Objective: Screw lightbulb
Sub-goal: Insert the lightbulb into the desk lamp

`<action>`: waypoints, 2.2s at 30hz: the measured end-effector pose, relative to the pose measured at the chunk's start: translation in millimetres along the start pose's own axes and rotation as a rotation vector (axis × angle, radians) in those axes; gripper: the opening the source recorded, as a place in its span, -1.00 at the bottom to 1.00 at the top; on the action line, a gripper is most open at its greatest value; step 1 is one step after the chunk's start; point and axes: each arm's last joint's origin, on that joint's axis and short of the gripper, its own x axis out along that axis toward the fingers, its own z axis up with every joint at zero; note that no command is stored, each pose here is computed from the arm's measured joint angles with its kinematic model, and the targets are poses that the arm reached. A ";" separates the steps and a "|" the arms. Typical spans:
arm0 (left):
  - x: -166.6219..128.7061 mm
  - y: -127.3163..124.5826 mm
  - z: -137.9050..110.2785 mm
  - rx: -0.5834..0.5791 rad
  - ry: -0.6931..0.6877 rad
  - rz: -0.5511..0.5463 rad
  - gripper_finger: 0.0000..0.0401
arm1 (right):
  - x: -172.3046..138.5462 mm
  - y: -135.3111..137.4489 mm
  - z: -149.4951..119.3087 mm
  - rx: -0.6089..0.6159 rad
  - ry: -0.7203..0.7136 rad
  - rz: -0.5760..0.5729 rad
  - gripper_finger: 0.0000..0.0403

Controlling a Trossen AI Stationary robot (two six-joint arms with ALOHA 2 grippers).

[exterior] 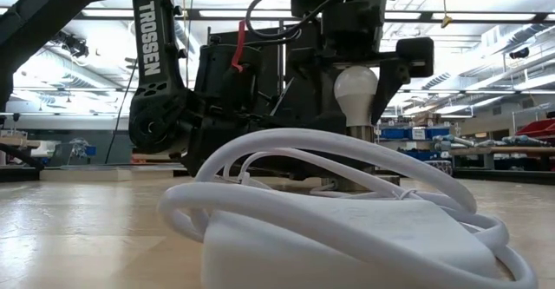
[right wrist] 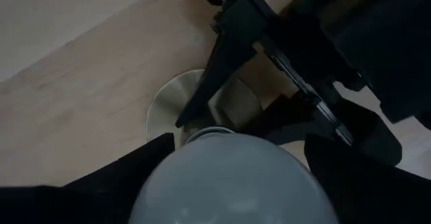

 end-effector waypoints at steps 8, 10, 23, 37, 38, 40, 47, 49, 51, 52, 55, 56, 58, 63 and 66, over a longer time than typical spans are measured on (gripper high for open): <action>0.0 0.1 0.0 -0.001 -0.001 0.002 -0.01 | 0.0 2.1 -1.1 0.003 0.012 0.021 0.34; 0.0 0.1 0.0 -0.001 -0.001 0.002 -0.01 | 0.0 2.2 -1.2 0.011 0.013 0.023 0.27; -0.1 1.6 0.2 -0.003 -0.007 0.061 -0.01 | 0.1 2.3 -0.8 0.280 0.050 -0.005 0.31; -0.4 2.9 0.1 -0.002 -0.010 0.117 -0.01 | 0.5 -0.7 2.3 0.730 0.034 -0.068 0.32; -0.4 2.9 0.1 -0.002 -0.011 0.120 -0.01 | 0.5 -1.0 2.1 0.784 0.035 -0.076 0.31; -0.5 3.0 0.0 -0.002 -0.011 0.121 -0.01 | 0.5 -1.3 2.1 0.892 0.033 -0.087 0.28; -0.4 3.1 0.2 -0.002 -0.012 0.122 -0.01 | 0.5 -1.6 1.5 1.172 0.034 -0.116 0.33; -0.4 3.5 0.1 0.000 -0.012 0.126 -0.01 | 0.6 -1.6 1.6 1.257 0.030 -0.121 0.36; -0.3 3.8 0.1 0.002 -0.012 0.129 -0.01 | 0.6 -1.5 1.8 1.348 0.025 -0.125 0.36; -0.3 3.8 0.2 0.001 -0.012 0.129 -0.01 | 0.6 -1.6 1.7 1.395 0.022 -0.126 0.35; -0.3 3.8 0.2 0.000 -0.012 0.129 -0.01 | 0.5 -1.8 1.1 1.501 0.017 -0.133 0.31; -0.3 3.8 0.2 0.000 -0.012 0.129 -0.01 | 0.4 -2.1 0.8 1.532 0.015 -0.136 0.29; -0.3 3.8 0.2 0.003 -0.012 0.129 -0.01 | 0.2 -3.1 -0.4 1.588 0.008 -0.139 0.28; -0.5 3.8 0.2 0.012 -0.013 0.129 -0.01 | -0.1 -4.7 -1.9 1.696 -0.006 -0.149 0.34; -0.3 4.1 0.3 0.014 -0.013 0.129 -0.01 | -0.5 -6.2 -2.2 1.746 -0.024 -0.150 0.38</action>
